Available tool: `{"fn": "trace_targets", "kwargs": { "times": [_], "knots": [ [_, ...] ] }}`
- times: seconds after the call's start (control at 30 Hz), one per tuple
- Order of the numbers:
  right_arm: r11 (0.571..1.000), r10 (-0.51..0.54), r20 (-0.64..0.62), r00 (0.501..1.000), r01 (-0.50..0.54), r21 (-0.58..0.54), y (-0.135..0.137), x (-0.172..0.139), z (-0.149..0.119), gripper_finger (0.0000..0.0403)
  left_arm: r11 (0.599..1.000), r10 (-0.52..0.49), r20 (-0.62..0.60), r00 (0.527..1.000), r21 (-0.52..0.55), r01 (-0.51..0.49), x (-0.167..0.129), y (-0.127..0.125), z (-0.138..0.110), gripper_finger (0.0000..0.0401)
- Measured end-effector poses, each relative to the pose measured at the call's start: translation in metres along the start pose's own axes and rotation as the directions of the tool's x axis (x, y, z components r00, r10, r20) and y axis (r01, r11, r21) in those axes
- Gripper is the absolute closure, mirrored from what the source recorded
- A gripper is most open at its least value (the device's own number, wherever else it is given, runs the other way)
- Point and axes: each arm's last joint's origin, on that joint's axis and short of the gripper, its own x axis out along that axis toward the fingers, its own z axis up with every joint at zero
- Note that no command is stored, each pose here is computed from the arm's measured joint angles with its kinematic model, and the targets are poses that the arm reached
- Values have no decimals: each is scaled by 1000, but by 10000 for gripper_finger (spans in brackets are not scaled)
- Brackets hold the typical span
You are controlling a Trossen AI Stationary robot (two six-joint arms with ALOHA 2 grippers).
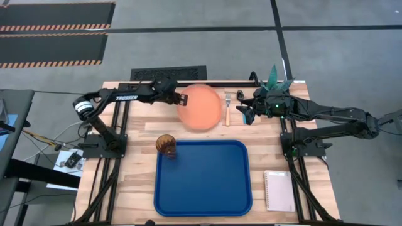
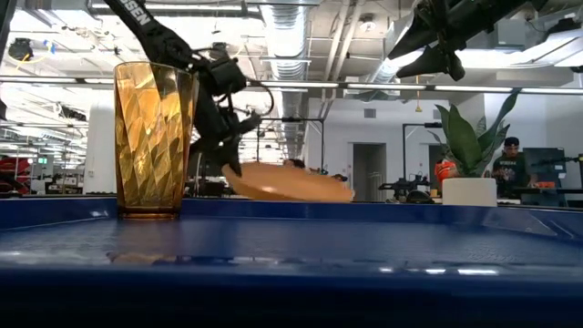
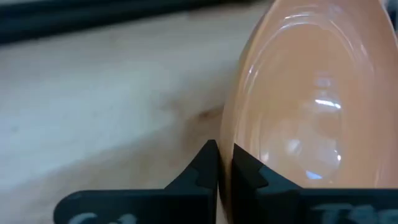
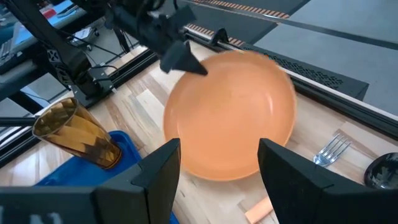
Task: Pick and place plate/cup/fork/spoon on tray
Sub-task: Put the orange plate on the blue serving tray to the bottom of the yellow cup
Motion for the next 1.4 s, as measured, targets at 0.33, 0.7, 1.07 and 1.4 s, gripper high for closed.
{"fn": "trace_targets", "kwargs": {
  "times": [0.33,0.7,1.07,1.4],
  "knots": [
    [1000,0,0,1000,0,-2,0,0,0,163,997,-71,135,988,15,69,-45,-24,36,401],
    [1000,0,0,1000,0,-2,0,0,0,163,994,-71,258,964,96,47,-126,-42,68,401],
    [1000,0,1,1000,0,-3,0,0,0,163,964,-253,416,874,189,189,-242,-43,62,401],
    [1000,1,2,1000,-1,-4,0,0,0,163,788,-574,80,815,324,524,-306,-50,-9,401]
  ]
}}
